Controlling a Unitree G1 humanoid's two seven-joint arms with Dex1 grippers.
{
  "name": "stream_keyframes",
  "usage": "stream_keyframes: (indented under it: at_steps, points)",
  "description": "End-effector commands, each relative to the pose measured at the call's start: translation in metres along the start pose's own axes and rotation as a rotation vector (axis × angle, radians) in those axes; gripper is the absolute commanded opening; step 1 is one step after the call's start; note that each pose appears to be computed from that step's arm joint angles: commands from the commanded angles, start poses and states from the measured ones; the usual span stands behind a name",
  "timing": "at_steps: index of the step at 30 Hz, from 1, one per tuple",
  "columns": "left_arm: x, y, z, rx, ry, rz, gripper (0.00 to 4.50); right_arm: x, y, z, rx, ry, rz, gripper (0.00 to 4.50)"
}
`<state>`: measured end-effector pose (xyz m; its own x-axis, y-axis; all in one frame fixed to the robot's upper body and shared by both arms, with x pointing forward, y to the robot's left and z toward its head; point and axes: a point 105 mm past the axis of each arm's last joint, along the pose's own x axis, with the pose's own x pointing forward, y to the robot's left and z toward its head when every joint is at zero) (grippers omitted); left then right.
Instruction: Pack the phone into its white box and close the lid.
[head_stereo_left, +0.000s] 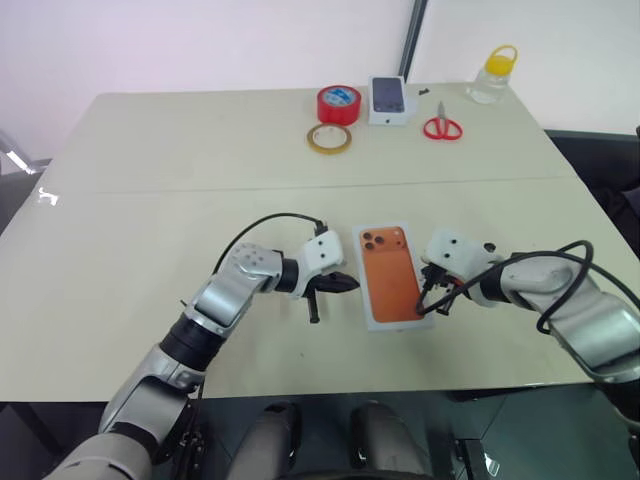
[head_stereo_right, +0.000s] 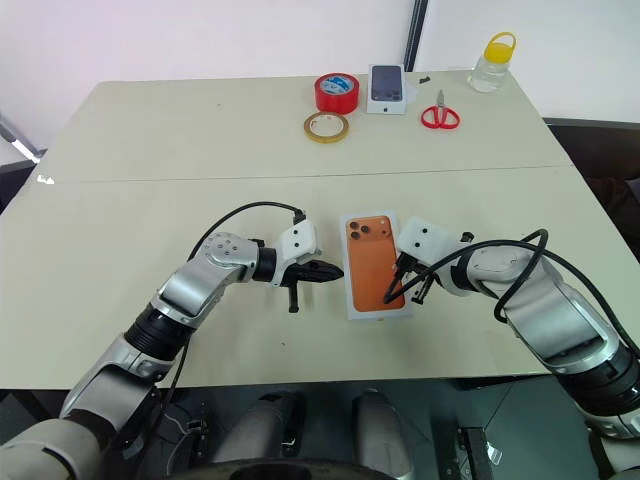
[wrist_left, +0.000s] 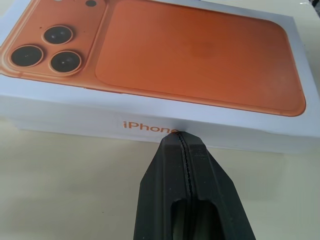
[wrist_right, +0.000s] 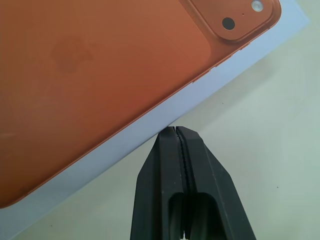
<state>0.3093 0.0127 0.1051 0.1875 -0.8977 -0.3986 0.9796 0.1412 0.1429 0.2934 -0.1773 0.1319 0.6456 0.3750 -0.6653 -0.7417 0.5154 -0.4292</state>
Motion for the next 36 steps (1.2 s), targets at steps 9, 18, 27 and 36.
stream_keyframes:
  at_steps: [9,18,27,36]
  points:
    - [0.002,0.003,0.023,0.045,-0.07,0.01,0.0,-0.001,0.007,0.01,-0.02,-0.05,0.014,0.02]
    - [0.0,0.004,0.023,0.023,-0.08,0.02,0.0,0.0,0.003,0.005,-0.008,-0.035,-0.005,0.02]
    - [-0.042,0.025,-0.012,0.013,0.04,0.084,0.0,-0.023,-0.031,-0.008,-0.03,-0.023,-0.094,0.02]
    - [-0.043,0.055,0.041,-0.087,-0.227,0.16,0.0,-0.036,0.009,0.015,-0.046,-0.204,0.119,0.02]
